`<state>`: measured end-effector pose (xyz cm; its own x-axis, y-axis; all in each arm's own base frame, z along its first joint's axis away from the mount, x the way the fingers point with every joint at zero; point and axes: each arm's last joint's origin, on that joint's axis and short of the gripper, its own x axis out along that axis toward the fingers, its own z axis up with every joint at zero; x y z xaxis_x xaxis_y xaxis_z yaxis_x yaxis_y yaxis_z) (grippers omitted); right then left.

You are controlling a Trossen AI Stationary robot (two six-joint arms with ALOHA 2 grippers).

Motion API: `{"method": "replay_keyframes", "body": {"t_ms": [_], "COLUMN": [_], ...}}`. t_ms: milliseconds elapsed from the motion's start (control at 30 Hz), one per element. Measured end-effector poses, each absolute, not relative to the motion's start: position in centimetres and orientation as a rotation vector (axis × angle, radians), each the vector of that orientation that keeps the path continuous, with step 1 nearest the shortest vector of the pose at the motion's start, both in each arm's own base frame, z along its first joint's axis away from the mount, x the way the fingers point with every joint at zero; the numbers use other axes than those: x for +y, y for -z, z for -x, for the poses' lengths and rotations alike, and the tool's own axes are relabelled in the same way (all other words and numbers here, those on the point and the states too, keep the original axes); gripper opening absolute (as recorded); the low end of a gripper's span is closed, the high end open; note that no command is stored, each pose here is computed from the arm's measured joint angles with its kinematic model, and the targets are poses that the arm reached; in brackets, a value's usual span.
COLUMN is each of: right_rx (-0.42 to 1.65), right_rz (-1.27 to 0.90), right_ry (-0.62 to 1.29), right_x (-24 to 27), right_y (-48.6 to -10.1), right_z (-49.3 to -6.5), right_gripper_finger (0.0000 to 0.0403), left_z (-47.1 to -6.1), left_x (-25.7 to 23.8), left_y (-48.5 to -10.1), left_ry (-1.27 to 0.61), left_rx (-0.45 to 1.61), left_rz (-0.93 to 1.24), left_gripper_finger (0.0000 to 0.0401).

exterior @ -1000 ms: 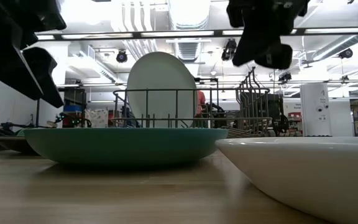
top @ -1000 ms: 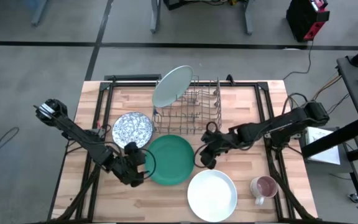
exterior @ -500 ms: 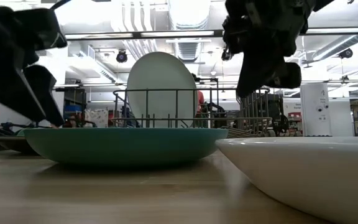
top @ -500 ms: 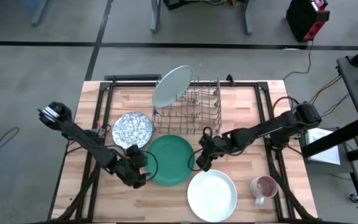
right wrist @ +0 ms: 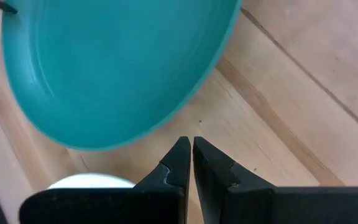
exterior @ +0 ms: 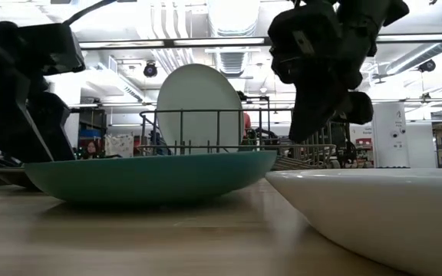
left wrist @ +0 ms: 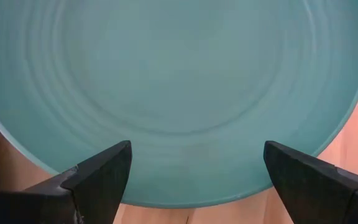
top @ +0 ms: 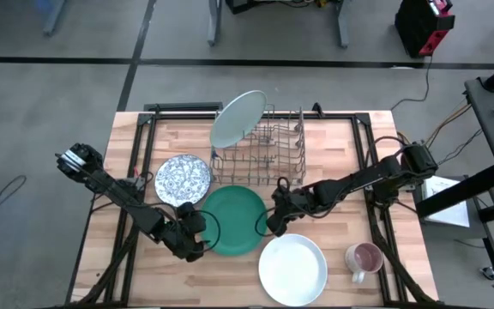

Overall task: Sort dishes
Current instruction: Put the green plate into the dish rack

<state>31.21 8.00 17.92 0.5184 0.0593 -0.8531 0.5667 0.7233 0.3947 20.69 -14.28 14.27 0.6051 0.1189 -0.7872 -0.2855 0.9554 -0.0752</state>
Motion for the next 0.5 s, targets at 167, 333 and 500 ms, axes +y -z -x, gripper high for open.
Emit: {"method": "replay_keyframes", "body": {"t_ms": [167, 333, 500], "right_rx": [0.916, 0.896, 0.908], "right_rz": [-0.702, -0.700, -0.695], "right_ry": [0.362, 0.400, 0.411], "right_x": [8.01, 7.99, 8.01], "right_y": [-18.06, -17.78, -17.29], "right_z": [-31.69, -31.83, -31.94], "right_gripper_finger": [0.0024, 0.0063, 0.0106], "left_z": [-20.79, -20.71, -20.50], "left_x": [-14.35, -14.30, -14.14], "left_y": [-14.33, -14.11, -13.70], "left_ry": [-0.229, -0.223, -0.220], "left_rx": [0.882, 0.877, 0.872], "left_rz": [0.211, 0.215, 0.219], "left_gripper_finger": [0.0355, 0.0355, 0.0355]}}
